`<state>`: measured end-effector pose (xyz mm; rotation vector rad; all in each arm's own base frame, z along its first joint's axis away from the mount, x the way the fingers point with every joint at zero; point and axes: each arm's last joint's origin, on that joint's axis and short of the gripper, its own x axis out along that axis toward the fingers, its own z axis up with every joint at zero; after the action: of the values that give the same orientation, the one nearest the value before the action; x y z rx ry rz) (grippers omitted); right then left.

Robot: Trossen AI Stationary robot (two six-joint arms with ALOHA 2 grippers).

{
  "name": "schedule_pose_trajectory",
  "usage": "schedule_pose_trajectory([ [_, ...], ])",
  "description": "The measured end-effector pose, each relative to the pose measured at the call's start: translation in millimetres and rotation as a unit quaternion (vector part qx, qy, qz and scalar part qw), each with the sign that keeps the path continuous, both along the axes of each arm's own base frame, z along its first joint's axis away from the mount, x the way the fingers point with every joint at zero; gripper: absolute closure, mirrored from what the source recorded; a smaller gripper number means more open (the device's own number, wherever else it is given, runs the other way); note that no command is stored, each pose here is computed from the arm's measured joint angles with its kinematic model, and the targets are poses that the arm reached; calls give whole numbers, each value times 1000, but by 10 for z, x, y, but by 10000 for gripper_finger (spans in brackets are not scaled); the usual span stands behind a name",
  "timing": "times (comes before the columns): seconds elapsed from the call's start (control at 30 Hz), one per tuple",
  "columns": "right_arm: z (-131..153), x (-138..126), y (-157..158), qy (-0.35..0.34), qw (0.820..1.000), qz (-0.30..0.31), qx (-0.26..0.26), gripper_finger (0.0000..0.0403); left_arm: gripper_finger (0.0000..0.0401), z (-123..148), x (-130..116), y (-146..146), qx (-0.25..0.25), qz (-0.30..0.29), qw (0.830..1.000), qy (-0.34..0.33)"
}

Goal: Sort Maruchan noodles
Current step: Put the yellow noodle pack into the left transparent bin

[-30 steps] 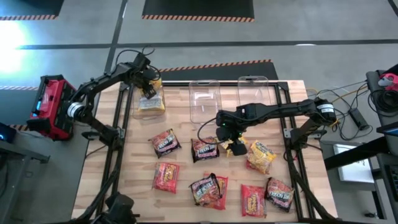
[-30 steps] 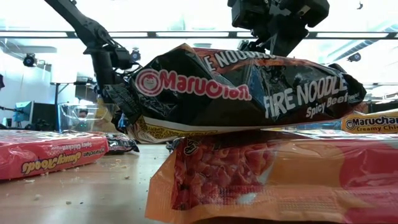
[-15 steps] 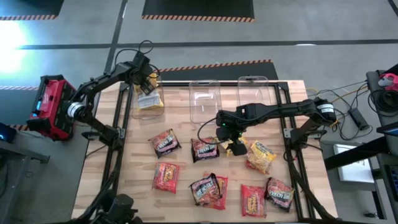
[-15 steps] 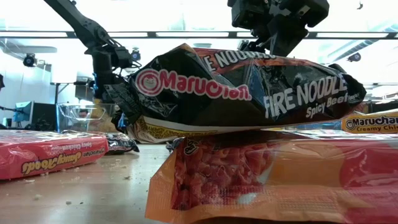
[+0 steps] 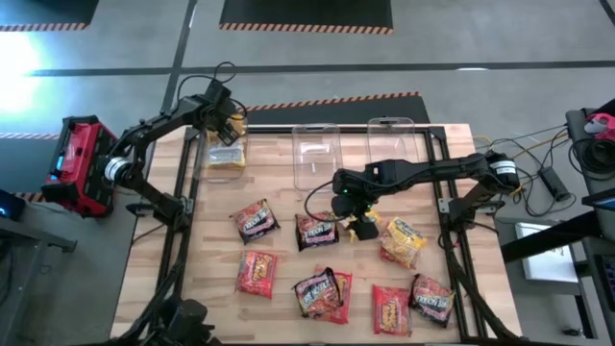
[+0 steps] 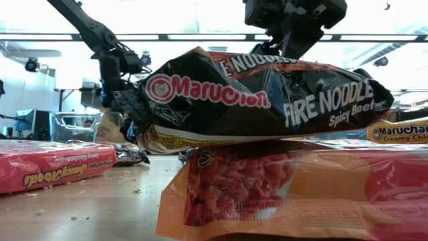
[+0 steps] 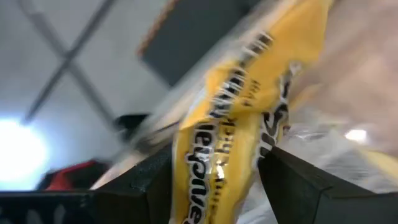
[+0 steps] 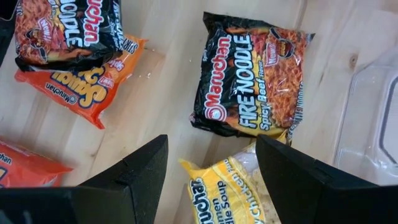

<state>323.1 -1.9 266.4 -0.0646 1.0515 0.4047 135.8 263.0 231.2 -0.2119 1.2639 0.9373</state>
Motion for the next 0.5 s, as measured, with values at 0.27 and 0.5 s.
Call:
schedule_pose_trajectory([
  [0.27,20,39,-1,-23,1000,0,-1,172,261,-15,-3,-26,-24,-32,999,-3],
  [0.5,41,75,-3,-45,999,0,-2,172,283,-1,-23,2,11,15,999,27],
])
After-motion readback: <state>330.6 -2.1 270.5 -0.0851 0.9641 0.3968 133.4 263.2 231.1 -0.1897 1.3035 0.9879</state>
